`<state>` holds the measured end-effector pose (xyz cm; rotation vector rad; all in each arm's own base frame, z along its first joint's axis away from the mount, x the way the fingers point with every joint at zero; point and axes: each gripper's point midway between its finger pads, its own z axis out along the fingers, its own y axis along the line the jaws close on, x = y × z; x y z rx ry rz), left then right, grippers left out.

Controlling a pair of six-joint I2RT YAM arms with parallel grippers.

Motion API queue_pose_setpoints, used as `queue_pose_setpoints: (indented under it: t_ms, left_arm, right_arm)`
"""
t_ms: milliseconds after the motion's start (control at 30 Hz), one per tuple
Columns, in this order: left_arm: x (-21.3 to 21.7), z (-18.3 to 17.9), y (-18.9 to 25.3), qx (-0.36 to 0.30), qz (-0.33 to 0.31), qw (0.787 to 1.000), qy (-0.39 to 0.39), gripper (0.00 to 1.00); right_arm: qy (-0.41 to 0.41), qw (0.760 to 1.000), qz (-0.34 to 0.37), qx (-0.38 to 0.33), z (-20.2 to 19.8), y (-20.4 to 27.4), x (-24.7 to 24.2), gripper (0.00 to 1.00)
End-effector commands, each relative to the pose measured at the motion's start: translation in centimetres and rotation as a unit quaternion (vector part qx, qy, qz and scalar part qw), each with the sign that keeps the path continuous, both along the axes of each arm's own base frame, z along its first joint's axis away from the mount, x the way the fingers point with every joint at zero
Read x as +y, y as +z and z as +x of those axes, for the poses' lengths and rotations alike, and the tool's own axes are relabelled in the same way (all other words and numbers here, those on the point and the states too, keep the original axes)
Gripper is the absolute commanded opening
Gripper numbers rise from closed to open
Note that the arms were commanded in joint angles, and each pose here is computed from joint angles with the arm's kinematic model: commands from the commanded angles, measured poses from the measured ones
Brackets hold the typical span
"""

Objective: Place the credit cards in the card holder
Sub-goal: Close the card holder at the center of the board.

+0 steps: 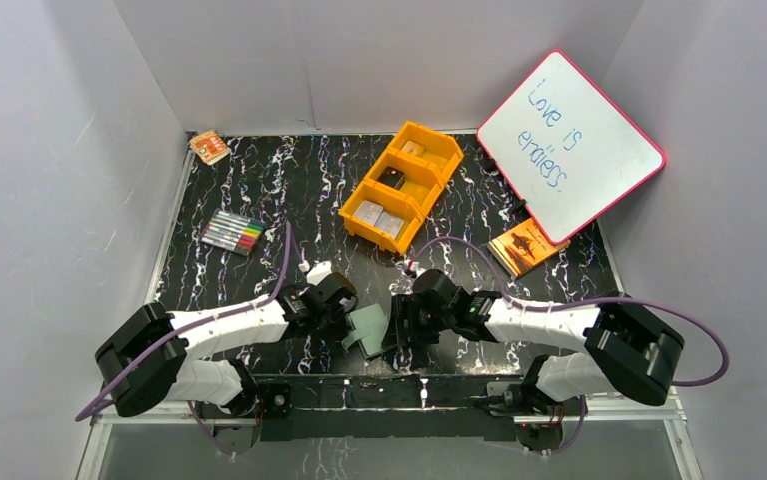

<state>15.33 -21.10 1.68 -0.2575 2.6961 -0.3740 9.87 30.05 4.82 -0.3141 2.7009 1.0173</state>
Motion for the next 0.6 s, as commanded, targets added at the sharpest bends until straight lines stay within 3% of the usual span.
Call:
queue_pose_setpoints:
  t_ms: [0,233,433,567]
  left_arm:
    - [2.5,-1.0,-1.8,0.015,0.049,0.999,0.008,0.08]
    - [2.9,-0.9,-0.4,0.006,0.048,0.999,0.018,0.09]
    - [2.4,0.5,4.4,-0.049,0.005,0.998,0.030,0.48]
    - [1.1,0.9,6.4,-0.057,-0.021,0.998,0.021,0.62]
  right_arm:
    - [-0.015,0.999,0.047,0.005,0.8,0.8,1.4,0.70]
    - [-0.056,0.997,0.055,-0.005,1.5,0.9,0.3,0.70]
    - [-0.045,0.998,0.031,-0.013,1.6,0.7,-0.1,0.70]
    - [-0.042,0.999,0.027,-0.017,1.9,0.8,0.0,0.69]
